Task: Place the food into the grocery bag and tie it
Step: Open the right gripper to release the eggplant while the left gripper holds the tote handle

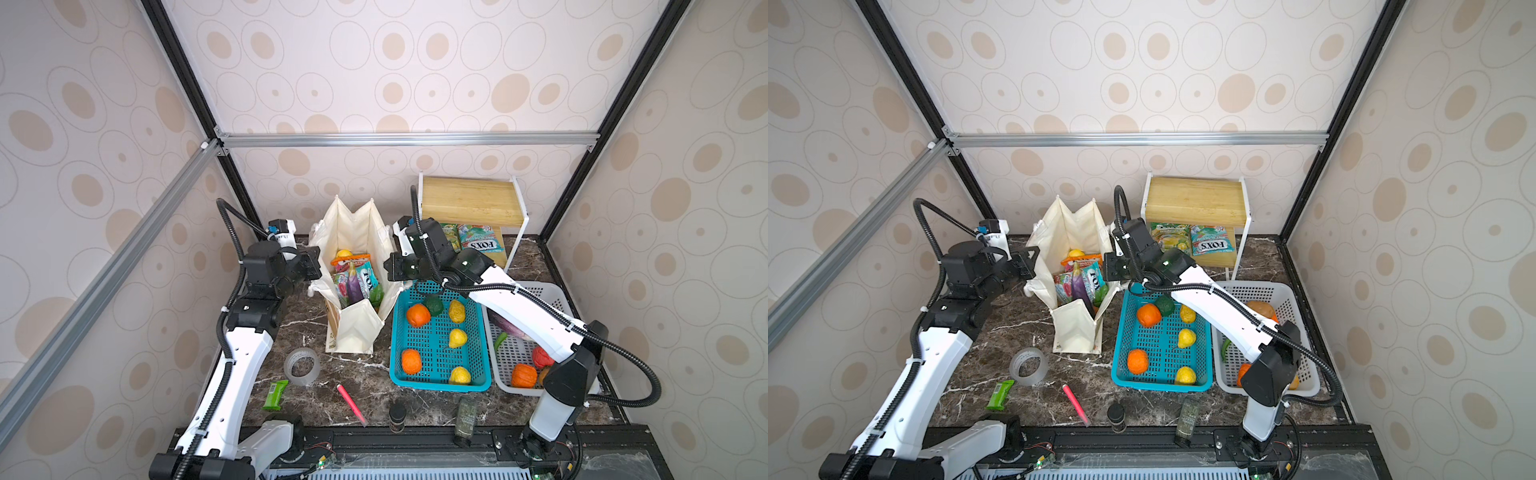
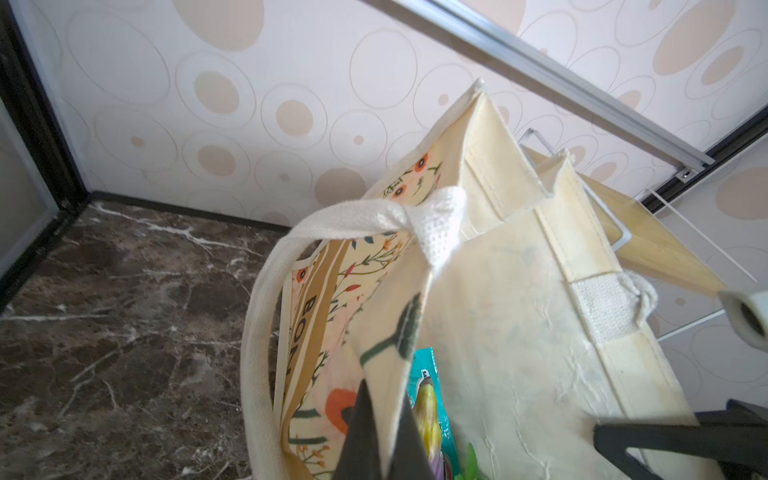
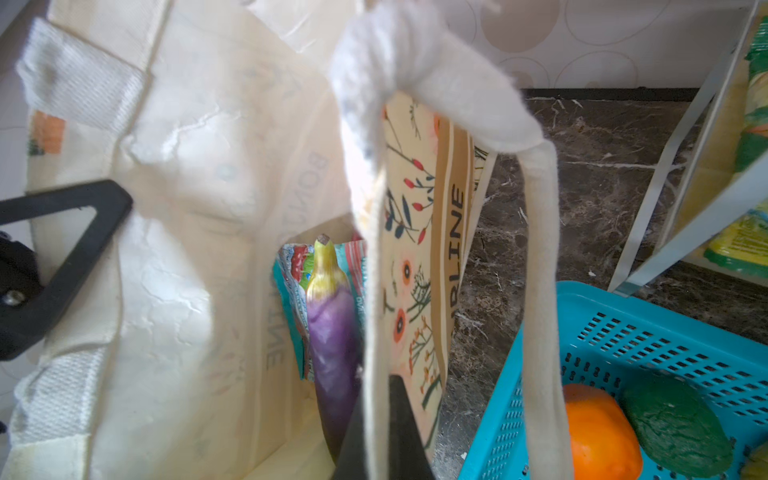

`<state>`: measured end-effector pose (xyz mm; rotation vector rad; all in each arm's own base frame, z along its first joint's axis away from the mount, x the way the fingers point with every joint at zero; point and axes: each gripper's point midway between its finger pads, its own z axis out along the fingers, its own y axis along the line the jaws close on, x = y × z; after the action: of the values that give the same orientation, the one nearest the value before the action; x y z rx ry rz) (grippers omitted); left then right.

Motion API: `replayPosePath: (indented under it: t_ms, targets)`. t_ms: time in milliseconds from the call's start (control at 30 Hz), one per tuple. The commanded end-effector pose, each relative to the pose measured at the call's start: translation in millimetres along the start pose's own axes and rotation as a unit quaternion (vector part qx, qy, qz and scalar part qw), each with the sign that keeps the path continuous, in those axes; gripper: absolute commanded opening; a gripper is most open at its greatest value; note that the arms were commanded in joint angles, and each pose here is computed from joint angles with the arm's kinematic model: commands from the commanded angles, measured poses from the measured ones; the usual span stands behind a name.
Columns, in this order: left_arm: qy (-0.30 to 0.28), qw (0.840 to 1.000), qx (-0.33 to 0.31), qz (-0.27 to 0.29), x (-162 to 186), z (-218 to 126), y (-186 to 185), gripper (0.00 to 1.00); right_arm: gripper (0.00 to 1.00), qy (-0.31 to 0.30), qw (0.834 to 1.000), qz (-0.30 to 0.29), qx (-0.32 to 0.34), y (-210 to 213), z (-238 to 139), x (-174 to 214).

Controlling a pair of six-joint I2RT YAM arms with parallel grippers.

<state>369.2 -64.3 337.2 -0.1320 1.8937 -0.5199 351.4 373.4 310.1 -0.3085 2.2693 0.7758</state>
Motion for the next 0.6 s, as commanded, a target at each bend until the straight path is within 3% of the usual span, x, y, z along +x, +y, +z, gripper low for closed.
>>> replayPosePath:
  t_ms: [0,133,167,300,467,567]
  targets:
    - [-0.039,0.997,0.062,-0.025,-18,6,-20,0.00,0.00,-0.023,1.000,0.009,-0.008,6,9,-14]
    - [-0.018,0.995,0.078,-0.059,4,25,-14,0.00,0.01,0.005,1.000,0.016,0.012,-9,36,3]
    - [-0.011,0.994,0.087,-0.069,8,30,-14,0.04,0.01,0.013,0.999,0.020,0.023,-16,43,7]
    - [-0.024,0.995,0.067,-0.067,-11,30,-11,0.48,0.03,0.027,0.998,0.037,0.037,-31,52,15]
    - [-0.092,0.993,0.009,-0.075,-65,-8,2,0.91,0.03,0.018,0.998,0.042,0.049,-44,43,15]
    - [-0.111,0.984,0.012,-0.140,-73,-32,17,0.99,0.03,0.008,0.998,0.044,0.053,-50,37,15]
